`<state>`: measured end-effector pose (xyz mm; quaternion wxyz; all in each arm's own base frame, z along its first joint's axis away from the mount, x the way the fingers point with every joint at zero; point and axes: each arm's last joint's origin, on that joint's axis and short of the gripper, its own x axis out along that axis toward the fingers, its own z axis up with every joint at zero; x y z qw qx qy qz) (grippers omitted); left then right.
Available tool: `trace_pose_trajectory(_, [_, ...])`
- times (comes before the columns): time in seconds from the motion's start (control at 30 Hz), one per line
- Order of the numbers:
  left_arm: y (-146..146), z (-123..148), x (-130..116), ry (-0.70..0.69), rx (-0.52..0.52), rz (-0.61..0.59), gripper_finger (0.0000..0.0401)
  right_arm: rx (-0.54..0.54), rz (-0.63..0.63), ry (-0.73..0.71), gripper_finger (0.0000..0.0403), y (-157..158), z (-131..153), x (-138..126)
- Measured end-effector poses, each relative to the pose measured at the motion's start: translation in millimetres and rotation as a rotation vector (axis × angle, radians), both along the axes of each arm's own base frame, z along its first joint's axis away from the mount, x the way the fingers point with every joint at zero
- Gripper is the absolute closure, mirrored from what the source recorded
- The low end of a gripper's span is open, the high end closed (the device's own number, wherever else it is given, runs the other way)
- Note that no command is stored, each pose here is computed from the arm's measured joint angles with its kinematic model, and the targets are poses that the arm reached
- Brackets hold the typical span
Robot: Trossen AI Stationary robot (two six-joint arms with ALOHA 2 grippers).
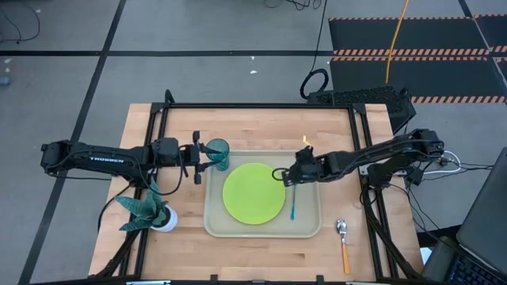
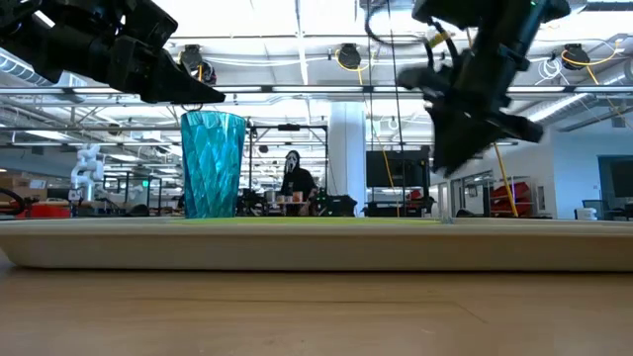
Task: Pick and place plate/cup/fork/spoon on tray
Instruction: Put the iridescent fork on the gray serving tray
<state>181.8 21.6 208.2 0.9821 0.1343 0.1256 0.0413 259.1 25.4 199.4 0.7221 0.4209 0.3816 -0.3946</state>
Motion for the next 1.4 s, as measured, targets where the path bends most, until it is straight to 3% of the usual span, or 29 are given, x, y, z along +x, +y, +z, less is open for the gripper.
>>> trace_pose_trajectory(0.23, [0,0,0,-0.003,0.004,-0.001,0.0254,0.013,-0.032,0.111,0.0248,-1,-16,0])
trace_pose_trajectory(0.4, [0,0,0,-0.003,0.004,-0.001,0.0254,0.019,-0.074,0.131,0.0213,-6,-26,5])
trace_pose_trajectory(0.7, [0,0,0,0.002,0.003,-0.001,0.0254,-0.016,-0.099,0.154,0.0212,-17,-32,8])
trace_pose_trajectory(1.4, [1,0,0,0.006,0.004,0.003,0.0254,0.014,-0.092,0.109,0.0202,-20,-56,12])
